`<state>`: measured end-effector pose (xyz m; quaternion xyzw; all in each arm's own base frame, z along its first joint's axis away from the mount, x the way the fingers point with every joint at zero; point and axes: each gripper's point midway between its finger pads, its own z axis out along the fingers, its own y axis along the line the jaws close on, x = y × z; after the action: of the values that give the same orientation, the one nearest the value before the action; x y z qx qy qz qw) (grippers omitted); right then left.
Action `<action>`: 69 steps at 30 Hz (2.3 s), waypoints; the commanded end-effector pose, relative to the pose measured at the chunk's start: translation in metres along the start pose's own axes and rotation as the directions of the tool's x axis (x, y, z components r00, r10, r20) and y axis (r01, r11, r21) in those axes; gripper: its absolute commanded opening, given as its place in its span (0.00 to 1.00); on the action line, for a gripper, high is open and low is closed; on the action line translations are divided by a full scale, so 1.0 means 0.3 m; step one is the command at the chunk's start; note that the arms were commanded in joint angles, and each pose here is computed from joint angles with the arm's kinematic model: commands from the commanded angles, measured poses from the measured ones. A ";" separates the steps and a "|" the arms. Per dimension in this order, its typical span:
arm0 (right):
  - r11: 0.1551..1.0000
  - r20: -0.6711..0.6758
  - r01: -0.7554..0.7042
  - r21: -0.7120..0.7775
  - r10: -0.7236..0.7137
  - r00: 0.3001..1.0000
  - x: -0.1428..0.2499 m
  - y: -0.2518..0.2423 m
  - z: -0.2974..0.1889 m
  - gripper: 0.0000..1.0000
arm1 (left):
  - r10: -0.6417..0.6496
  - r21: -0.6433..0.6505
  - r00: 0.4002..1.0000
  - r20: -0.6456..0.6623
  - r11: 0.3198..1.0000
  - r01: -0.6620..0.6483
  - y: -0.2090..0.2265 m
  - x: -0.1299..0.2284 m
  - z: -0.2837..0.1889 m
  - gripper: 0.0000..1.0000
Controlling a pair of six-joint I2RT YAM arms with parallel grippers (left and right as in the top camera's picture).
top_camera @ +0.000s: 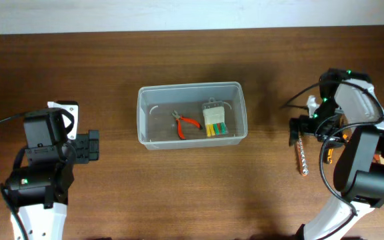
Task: Pack container
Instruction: 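Lower the right gripper and grasp the orange socket-bit strip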
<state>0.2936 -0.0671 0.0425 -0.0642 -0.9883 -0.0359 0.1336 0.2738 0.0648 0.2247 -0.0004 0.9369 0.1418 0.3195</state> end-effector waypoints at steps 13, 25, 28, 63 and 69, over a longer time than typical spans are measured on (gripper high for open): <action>0.992 0.099 0.118 0.035 -0.121 0.988 -0.079 -0.013 0.027 0.99 | -0.016 -0.013 1.000 0.014 1.000 0.016 0.015 -0.018 -0.010 0.99; 0.992 0.026 0.118 0.048 -0.120 0.992 -0.020 -0.024 0.065 0.99 | -0.016 -0.013 1.000 0.014 1.000 0.016 0.015 -0.018 -0.010 0.99; 0.991 -0.001 0.118 0.066 -0.118 0.993 0.003 -0.035 0.089 0.99 | -0.016 -0.013 1.000 0.014 1.000 0.016 0.015 -0.018 -0.010 0.99; 0.988 0.047 0.127 0.086 -0.131 0.990 -0.024 -0.036 0.171 0.91 | -0.011 -0.009 1.000 -0.012 1.000 0.010 0.006 -0.030 0.046 0.99; 0.988 0.047 0.126 0.086 -0.131 0.990 -0.024 -0.036 0.171 0.62 | -0.011 -0.010 1.000 -0.010 1.000 0.011 0.006 -0.032 0.046 0.99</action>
<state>0.2913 -0.0772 -0.0037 0.0011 -0.9950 -0.0008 0.1003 0.2865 0.0662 0.2144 0.0008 0.9409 0.1406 0.3083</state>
